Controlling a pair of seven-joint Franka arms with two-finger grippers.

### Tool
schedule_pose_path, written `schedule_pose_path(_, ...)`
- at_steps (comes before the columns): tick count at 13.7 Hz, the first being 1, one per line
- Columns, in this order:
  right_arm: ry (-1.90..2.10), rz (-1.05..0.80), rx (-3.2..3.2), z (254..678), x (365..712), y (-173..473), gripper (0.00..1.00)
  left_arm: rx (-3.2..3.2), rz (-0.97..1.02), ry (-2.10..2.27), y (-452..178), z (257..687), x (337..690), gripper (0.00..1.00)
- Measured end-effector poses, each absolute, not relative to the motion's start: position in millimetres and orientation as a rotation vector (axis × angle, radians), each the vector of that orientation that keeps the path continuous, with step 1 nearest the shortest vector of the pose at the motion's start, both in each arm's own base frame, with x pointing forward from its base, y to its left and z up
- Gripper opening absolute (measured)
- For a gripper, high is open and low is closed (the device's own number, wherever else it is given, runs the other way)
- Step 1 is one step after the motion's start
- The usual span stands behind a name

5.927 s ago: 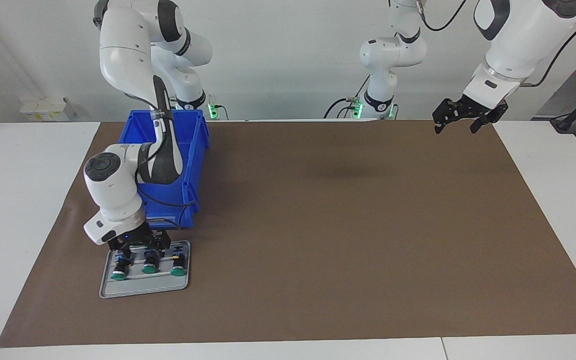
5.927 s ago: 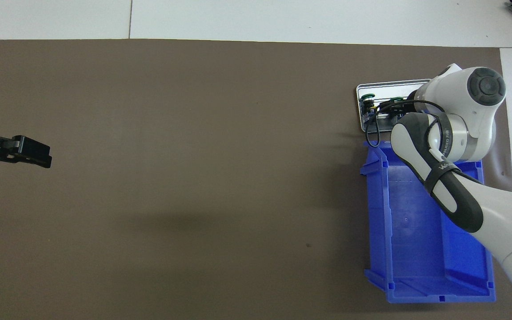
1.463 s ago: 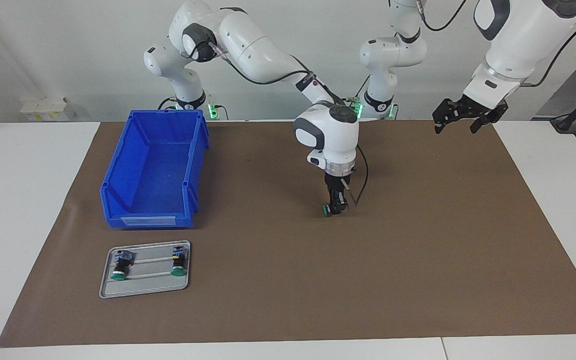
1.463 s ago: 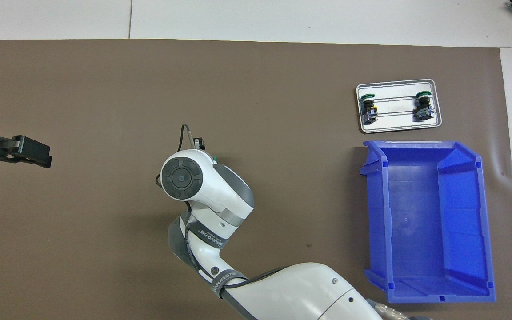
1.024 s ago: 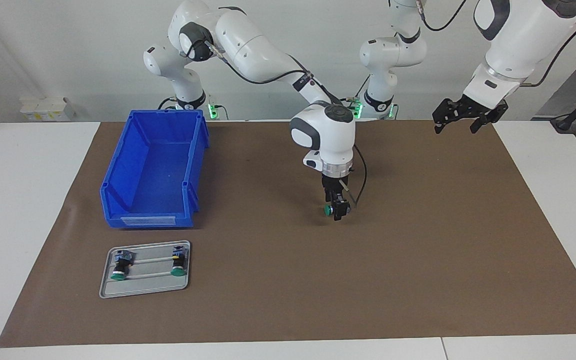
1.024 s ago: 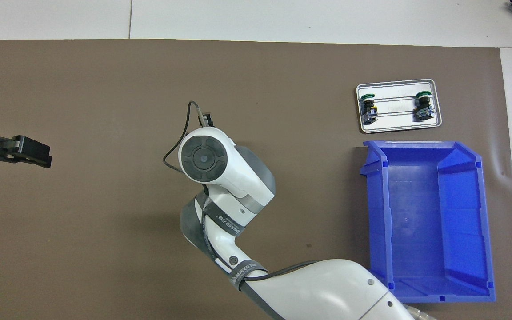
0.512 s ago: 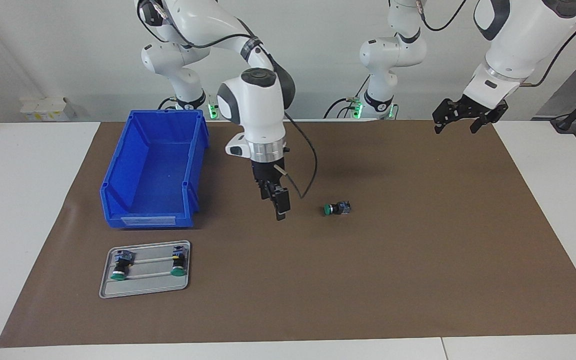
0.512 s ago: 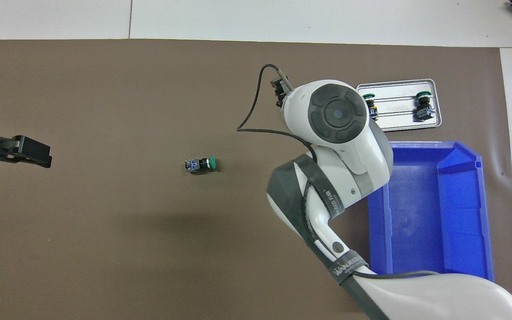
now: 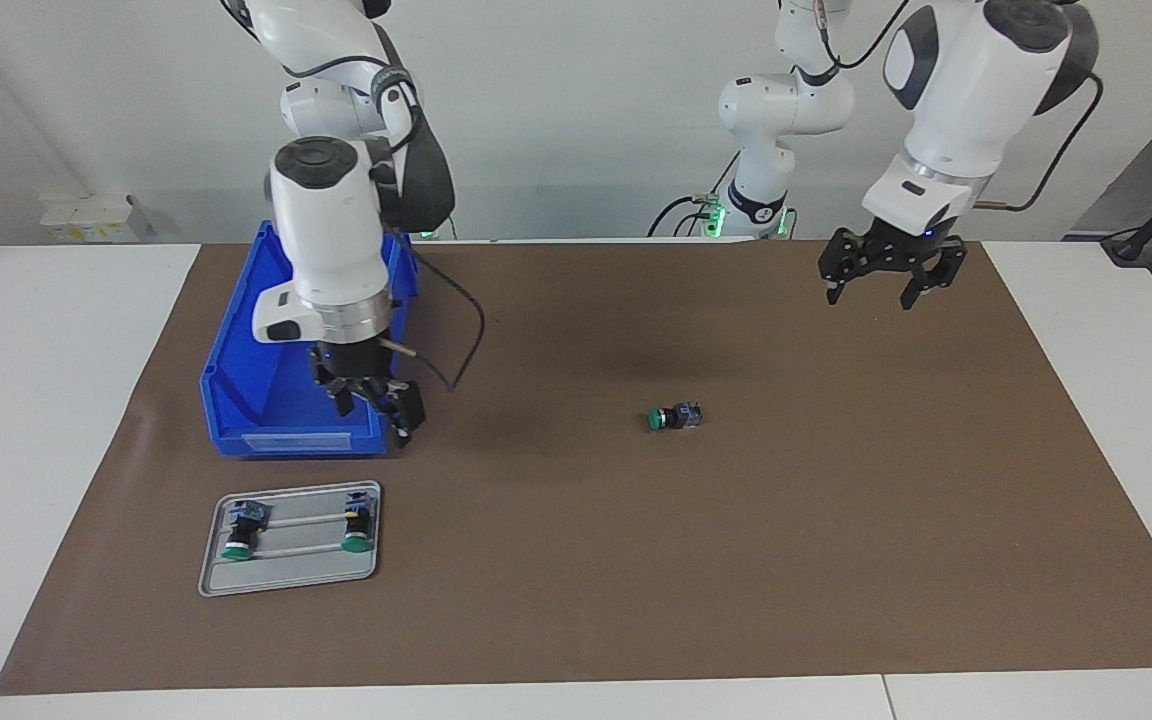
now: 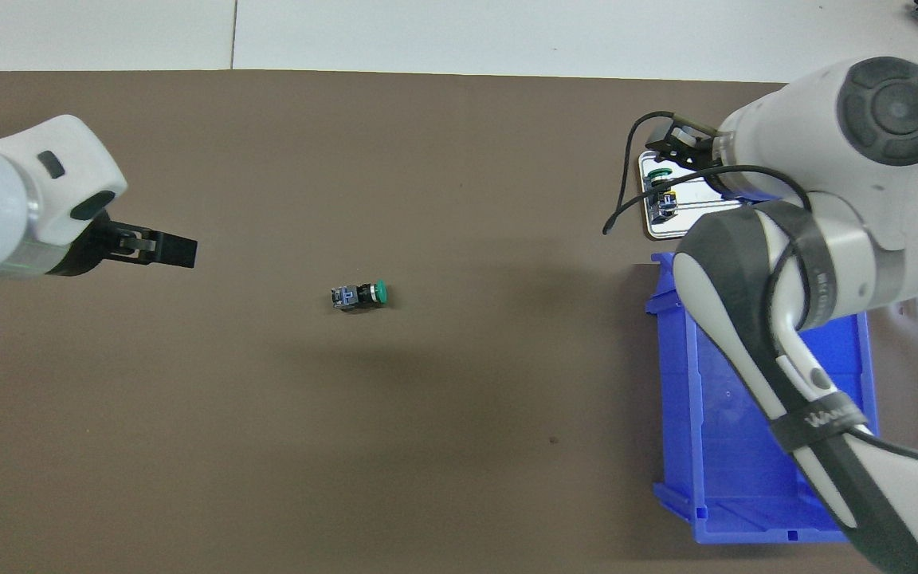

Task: Place and press button with both arms
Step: 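Withdraw the right gripper to rest while the left gripper reaches the button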

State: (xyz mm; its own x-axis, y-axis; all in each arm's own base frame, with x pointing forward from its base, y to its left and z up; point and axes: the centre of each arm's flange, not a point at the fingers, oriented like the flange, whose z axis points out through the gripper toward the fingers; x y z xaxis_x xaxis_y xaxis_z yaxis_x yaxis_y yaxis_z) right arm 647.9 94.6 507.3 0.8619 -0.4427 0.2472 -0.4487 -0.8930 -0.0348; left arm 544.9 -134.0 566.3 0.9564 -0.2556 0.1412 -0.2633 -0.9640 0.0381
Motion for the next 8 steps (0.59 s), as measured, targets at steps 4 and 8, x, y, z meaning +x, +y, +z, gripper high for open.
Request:
schedule_pose_path(4, -0.457, 0.319, 3.035, 555.0, 623.8, 34.2, 1.00, 2.918, 0.269, -0.812, -186.2, 522.2, 544.4, 1.00)
schedule_pose_path(8, -0.298, 0.242, 3.056, 613.3, 578.6, 11.0, 1.00, 2.774, 0.319, -1.238, -214.8, 477.9, 547.9, 1.00)
